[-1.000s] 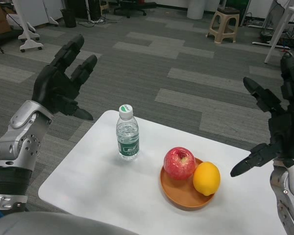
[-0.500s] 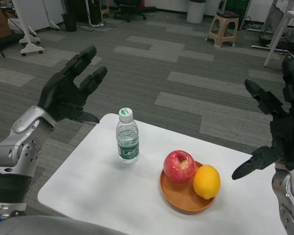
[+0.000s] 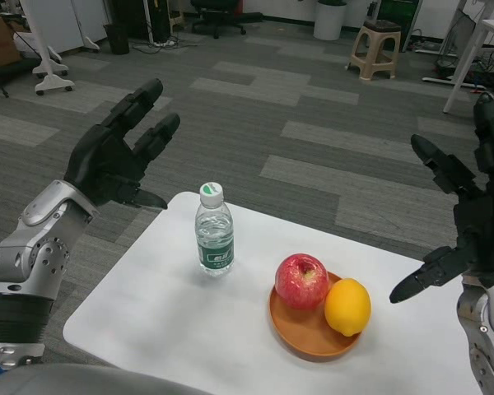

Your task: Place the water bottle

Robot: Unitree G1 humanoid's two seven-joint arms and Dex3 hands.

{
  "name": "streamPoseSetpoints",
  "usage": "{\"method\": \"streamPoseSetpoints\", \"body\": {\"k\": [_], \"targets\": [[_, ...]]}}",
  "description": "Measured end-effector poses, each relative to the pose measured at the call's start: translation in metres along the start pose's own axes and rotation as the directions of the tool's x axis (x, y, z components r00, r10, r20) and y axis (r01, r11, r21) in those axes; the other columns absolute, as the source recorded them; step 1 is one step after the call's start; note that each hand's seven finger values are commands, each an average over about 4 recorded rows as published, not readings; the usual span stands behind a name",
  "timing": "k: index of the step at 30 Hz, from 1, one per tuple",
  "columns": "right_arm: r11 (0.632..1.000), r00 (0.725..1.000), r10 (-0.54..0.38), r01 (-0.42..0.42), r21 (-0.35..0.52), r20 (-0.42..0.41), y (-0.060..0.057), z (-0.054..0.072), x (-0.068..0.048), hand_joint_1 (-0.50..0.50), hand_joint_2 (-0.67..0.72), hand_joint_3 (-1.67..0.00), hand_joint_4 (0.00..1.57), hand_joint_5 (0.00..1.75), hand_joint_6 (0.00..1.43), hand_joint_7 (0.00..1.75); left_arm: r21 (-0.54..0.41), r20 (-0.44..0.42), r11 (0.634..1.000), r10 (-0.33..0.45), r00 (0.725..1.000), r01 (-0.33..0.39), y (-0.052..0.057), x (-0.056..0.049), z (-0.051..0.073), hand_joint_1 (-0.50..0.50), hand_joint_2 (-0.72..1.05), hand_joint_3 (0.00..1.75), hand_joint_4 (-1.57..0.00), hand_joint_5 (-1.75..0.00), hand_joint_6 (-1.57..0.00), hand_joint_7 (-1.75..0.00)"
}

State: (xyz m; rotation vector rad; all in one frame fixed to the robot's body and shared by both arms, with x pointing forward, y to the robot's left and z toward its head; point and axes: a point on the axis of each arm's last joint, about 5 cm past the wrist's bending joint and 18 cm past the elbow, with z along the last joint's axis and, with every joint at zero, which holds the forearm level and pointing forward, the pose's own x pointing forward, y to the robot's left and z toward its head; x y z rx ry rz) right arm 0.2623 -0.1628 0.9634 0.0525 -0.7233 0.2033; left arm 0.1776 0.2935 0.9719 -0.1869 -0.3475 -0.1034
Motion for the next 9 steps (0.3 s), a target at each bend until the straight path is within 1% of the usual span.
{"method": "streamPoseSetpoints", "body": {"k": [2, 5, 9], "targets": [[1.0, 1.0, 0.0, 0.0, 0.0, 0.0, 0.0, 0.0, 0.0, 0.0, 0.72, 0.0, 0.66, 0.0, 0.0, 0.0, 0.0, 0.0, 1.0, 0.0, 1.0, 0.0, 0.0, 0.0, 0.0, -0.5, 0.25, 0.09, 0.0, -0.03, 0.0, -0.12], [1.0, 1.0, 0.0, 0.0, 0.0, 0.0, 0.0, 0.0, 0.0, 0.0, 0.72, 0.0, 0.66, 0.0, 0.0, 0.0, 0.0, 0.0, 1.0, -0.001, 1.0, 0.001, -0.0001, 0.0, -0.0001, -0.5, 0.25, 0.09, 0.0, -0.08, 0.0, -0.07], [1.0, 1.0, 0.0, 0.0, 0.0, 0.0, 0.0, 0.0, 0.0, 0.0, 0.72, 0.0, 0.66, 0.0, 0.0, 0.0, 0.0, 0.0, 1.0, -0.001, 1.0, 0.001, -0.0001, 0.0001, -0.0001, -0.5, 0.22, 0.06, 0.0, -0.03, 0.0, -0.12]]}}
